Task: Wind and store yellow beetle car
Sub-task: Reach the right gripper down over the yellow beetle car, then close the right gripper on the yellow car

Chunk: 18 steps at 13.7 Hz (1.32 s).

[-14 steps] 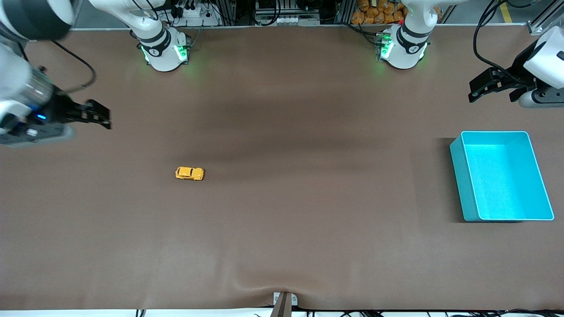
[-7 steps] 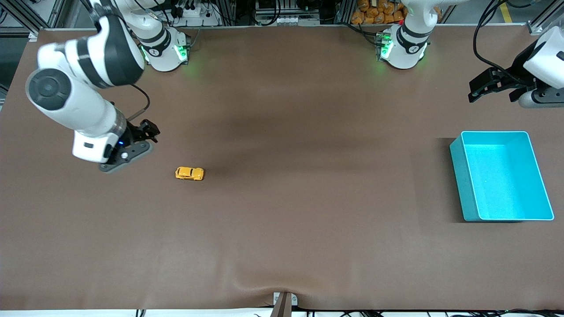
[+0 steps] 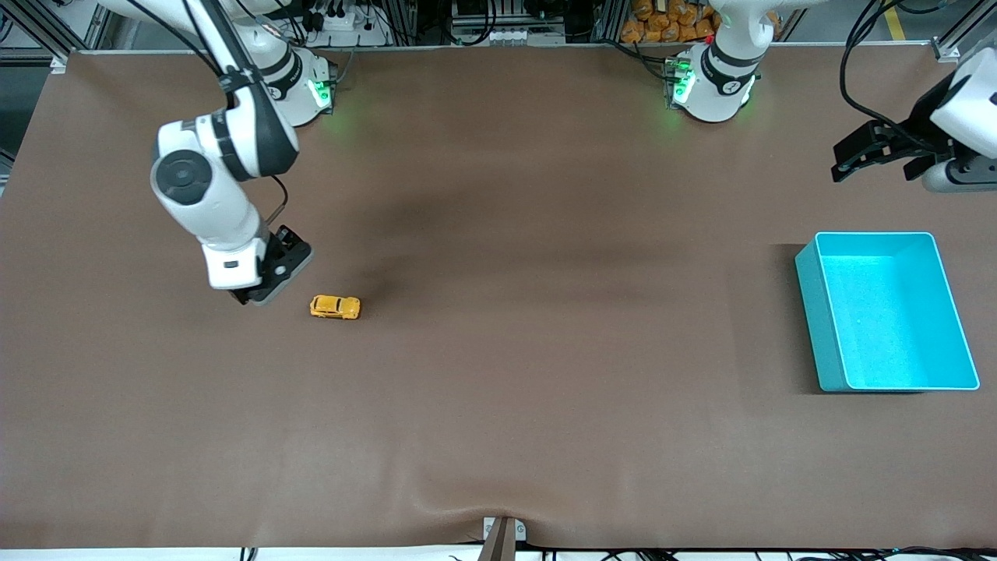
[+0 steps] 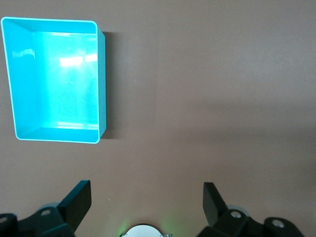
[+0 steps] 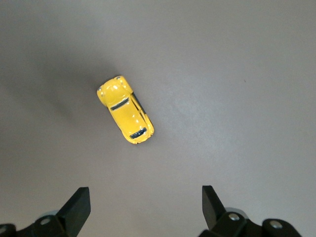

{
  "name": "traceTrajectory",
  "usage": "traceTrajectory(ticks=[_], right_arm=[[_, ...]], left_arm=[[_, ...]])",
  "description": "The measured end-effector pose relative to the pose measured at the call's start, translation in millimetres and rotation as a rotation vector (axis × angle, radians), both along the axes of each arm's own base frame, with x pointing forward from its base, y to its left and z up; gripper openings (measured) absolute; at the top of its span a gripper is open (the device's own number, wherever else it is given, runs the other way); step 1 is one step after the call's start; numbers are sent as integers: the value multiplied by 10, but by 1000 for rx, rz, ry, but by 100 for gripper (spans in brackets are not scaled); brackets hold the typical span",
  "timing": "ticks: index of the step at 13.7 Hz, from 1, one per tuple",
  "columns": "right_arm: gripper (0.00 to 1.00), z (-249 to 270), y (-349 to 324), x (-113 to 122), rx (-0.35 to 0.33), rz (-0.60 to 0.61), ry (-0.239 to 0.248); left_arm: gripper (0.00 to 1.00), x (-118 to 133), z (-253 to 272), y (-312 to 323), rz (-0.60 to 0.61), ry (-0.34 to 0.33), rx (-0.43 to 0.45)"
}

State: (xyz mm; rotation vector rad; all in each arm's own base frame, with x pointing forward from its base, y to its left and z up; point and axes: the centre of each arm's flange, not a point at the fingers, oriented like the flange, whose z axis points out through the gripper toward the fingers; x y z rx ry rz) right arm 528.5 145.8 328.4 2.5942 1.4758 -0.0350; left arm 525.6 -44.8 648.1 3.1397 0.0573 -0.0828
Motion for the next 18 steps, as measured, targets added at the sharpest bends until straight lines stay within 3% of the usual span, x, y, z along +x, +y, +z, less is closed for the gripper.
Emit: traceTrajectory(ticks=[5,6,11,12,14,18], right_arm=[[100,-530,364,-81,-32,158,31],[94,-670,359,-73,-35,207,45],[86,-1078,228,54,-21,380,57],[86,-1106,218,84,-19,393,56],[69,-1138,226,126,-20,402,57],[67,-1161,244,156,-19,404,57]], left_arm=[[100,-6,5,-71,-13,-1,1],[100,-8,9,-91,-17,-2,1],[100,-7,15,-86,-16,-3,0],[100,-7,15,-86,-16,-3,0],[100,-7,15,-86,-16,-3,0],[100,-7,15,-86,-16,-3,0]])
